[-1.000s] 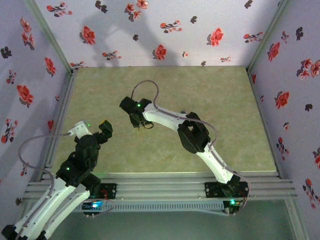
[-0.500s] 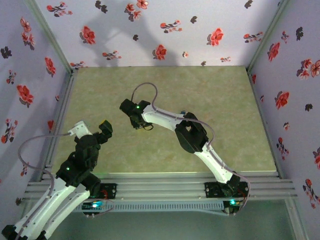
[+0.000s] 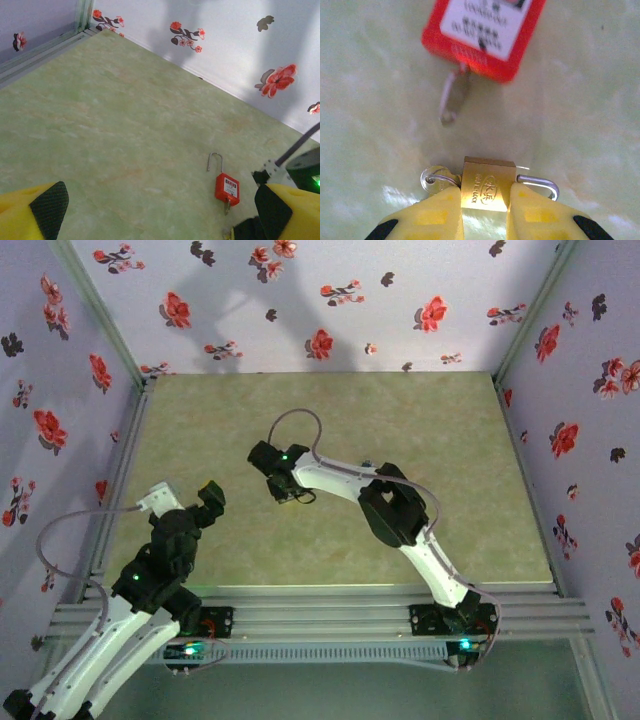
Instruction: Lock with the key
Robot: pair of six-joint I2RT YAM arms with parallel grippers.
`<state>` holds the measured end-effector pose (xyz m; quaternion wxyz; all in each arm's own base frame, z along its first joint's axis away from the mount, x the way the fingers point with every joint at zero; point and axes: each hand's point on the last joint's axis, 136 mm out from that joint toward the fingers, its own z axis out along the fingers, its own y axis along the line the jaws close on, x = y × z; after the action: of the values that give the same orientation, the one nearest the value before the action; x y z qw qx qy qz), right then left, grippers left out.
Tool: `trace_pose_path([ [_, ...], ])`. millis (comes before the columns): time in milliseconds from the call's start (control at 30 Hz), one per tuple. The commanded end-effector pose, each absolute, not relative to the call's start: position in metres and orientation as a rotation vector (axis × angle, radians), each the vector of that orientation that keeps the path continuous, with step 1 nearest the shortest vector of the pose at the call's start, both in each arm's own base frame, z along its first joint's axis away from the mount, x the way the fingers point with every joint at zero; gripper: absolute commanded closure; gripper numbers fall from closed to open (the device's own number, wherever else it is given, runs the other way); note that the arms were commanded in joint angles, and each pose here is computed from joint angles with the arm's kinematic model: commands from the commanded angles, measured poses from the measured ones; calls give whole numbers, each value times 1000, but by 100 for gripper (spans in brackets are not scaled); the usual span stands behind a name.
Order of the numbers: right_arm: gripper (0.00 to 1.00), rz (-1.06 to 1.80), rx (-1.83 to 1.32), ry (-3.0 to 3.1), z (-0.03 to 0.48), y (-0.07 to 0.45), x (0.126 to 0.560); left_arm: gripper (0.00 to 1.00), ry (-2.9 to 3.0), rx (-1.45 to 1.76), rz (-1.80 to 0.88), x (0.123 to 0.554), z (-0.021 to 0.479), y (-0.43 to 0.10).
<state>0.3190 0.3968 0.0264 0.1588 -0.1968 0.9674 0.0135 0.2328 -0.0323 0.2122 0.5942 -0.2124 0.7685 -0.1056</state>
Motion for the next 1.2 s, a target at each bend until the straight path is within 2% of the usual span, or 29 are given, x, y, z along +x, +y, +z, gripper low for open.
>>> trace_pose_path([
  [0,79,34,-780,2833,25,376,288,0,1765,-535,-216,231,213,-23],
  [200,78,66,-1028,2894,32,346,246,0,1765,-535,-215,231,211,-23],
  [400,76,-16,-1113,2910,37,310,237,1,1767,-534,-212,232,210,-23],
  [433,74,9,-1092,2890,43,310,239,0,1768,-535,-213,232,210,-24],
  [500,61,88,-1018,2833,66,314,248,0,1768,-536,-213,232,210,-24],
  [667,43,119,-874,2701,110,318,278,0,1772,-531,-210,234,209,-25],
  [833,41,207,-456,2785,111,296,320,0,1776,-531,-205,234,208,-25],
  [867,38,214,-401,2780,108,296,324,0,1778,-529,-204,234,208,-25],
  [1167,31,354,-165,2820,83,328,334,0,1777,-530,-206,234,209,-25],
])
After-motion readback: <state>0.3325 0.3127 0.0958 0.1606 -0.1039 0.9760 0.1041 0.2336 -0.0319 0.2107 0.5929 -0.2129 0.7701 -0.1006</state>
